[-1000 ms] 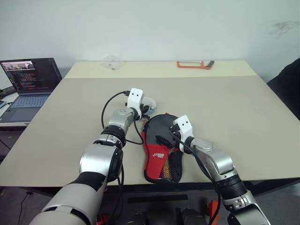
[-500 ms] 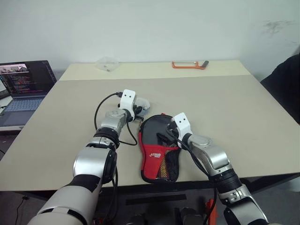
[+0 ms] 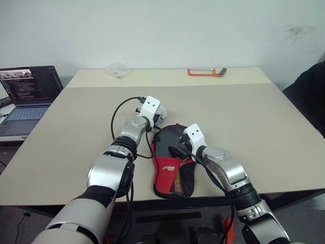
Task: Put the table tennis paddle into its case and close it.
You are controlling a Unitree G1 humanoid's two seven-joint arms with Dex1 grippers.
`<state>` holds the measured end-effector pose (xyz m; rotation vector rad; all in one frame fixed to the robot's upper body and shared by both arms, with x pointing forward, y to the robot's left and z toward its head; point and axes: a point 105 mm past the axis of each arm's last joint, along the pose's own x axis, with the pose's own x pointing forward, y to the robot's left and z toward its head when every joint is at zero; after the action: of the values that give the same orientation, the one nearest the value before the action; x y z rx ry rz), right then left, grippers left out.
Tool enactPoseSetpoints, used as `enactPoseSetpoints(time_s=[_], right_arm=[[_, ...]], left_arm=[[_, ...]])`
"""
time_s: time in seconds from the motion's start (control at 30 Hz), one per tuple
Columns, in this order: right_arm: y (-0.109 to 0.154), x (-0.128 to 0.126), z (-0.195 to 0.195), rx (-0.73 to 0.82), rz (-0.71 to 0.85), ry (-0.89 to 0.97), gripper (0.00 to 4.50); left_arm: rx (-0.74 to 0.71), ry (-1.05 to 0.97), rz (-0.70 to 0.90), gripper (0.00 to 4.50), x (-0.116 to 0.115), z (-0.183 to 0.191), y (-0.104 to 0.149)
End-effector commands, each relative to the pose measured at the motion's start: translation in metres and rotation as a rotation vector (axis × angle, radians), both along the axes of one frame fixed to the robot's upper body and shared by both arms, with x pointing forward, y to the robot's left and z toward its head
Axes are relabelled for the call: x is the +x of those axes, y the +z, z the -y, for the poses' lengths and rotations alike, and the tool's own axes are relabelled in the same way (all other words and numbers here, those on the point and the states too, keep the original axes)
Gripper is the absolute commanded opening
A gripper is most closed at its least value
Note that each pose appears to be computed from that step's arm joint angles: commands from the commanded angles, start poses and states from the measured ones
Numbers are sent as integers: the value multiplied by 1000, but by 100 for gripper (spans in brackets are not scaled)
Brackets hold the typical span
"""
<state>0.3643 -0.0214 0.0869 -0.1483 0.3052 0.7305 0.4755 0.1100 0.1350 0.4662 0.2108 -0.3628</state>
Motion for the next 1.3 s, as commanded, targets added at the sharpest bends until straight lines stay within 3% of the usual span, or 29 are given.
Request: enactPoseSetpoints(time_s=[0.03, 0.37, 0.57, 0.67, 0.87, 1.07, 1.2, 1.3], right_arm=[[-51, -18, 1, -55, -177, 8, 450], [-66, -32, 0, -78, -213, 26, 450], [-69, -38, -4, -83, -221, 40, 450], [-71, -41, -4, -87, -225, 46, 450], [-74, -42, -2, -96, -228, 48, 450], [-73, -41, -2, -98, -225, 48, 450], [-73, -39, -3, -96, -222, 48, 450], [-73, -38, -2, -97, -221, 48, 450]], left_arm=[[140, -82, 183, 29, 6, 27, 43], [278, -189, 408, 29, 2, 82, 95], [323, -347, 503, 29, -14, 131, 106], [311, -503, 547, 29, -36, 175, 107], [236, -690, 578, 29, -69, 224, 109], [204, -721, 535, 29, -73, 228, 101], [186, -799, 410, 29, -77, 227, 81], [169, -831, 350, 123, -79, 225, 72]])
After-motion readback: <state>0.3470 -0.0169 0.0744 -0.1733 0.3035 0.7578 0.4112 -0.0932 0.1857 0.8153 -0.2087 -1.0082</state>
